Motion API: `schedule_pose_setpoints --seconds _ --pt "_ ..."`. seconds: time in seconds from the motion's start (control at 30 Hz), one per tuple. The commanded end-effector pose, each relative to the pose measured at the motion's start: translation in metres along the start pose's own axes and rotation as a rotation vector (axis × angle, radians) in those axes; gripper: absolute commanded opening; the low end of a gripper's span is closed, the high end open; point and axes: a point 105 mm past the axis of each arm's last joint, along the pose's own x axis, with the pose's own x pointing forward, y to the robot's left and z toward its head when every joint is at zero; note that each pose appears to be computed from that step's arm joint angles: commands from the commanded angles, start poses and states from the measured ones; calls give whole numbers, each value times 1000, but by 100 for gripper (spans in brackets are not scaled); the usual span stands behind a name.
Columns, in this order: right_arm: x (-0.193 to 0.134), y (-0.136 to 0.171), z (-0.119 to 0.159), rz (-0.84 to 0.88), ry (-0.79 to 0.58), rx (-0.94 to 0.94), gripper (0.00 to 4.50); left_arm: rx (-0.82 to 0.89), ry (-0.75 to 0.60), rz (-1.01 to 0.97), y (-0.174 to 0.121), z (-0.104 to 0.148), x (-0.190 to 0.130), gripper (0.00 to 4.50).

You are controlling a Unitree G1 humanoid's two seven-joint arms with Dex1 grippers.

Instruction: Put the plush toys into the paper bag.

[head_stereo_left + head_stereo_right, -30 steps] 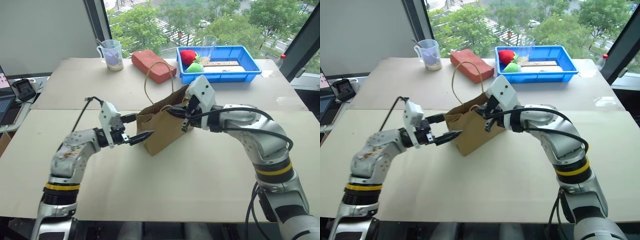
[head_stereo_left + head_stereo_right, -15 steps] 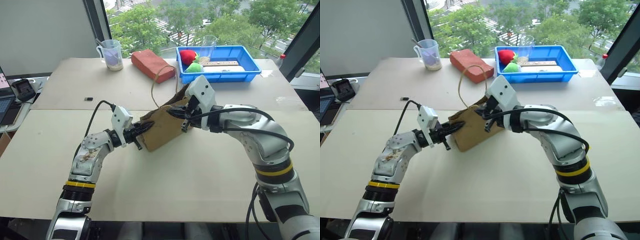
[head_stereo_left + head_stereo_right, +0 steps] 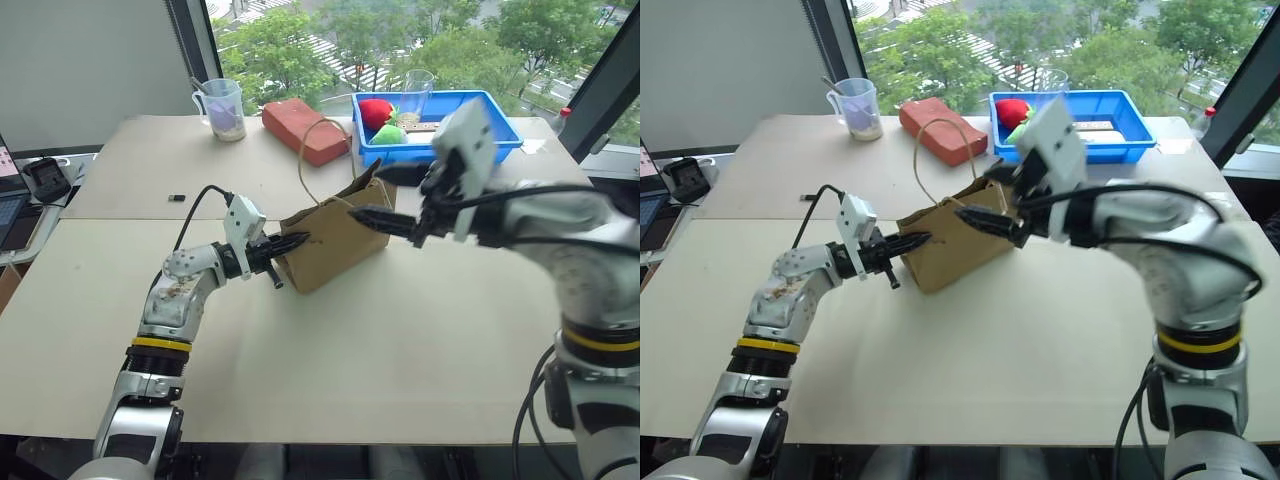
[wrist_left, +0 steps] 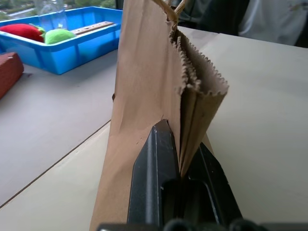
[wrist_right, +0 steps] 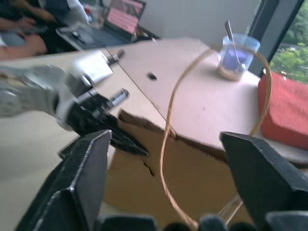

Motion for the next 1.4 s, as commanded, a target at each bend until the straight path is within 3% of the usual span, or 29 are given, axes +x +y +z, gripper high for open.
schedule_pose_setpoints --seconds 0.03,0.3,0.5,0.63,0.83,0.87,1.1,1.23,1.4 --pt "-31 1 28 41 -27 7 447 20 -34 -147 -3 20 -4 0" --pt "-80 -11 7 88 207 73 447 32 -3 -494 -25 23 -3 0" --pt "-81 -14 -5 102 230 88 447 55 20 -542 -28 4 3 0" --pt "-77 -13 -11 105 232 89 450 67 38 -515 -22 2 1 141" --pt "-84 -28 -35 10 286 68 450 64 74 -415 -13 12 -28 425" --pt "-90 -33 -41 -21 300 68 450 63 82 -380 -11 17 -36 442" --pt "-133 -42 -75 -132 424 83 450 133 223 -20 21 49 -87 442" --pt "-150 -43 -92 -156 466 99 450 160 255 66 29 66 -104 442" --pt "-148 -50 -100 -187 430 105 450 177 237 114 39 72 -108 442"
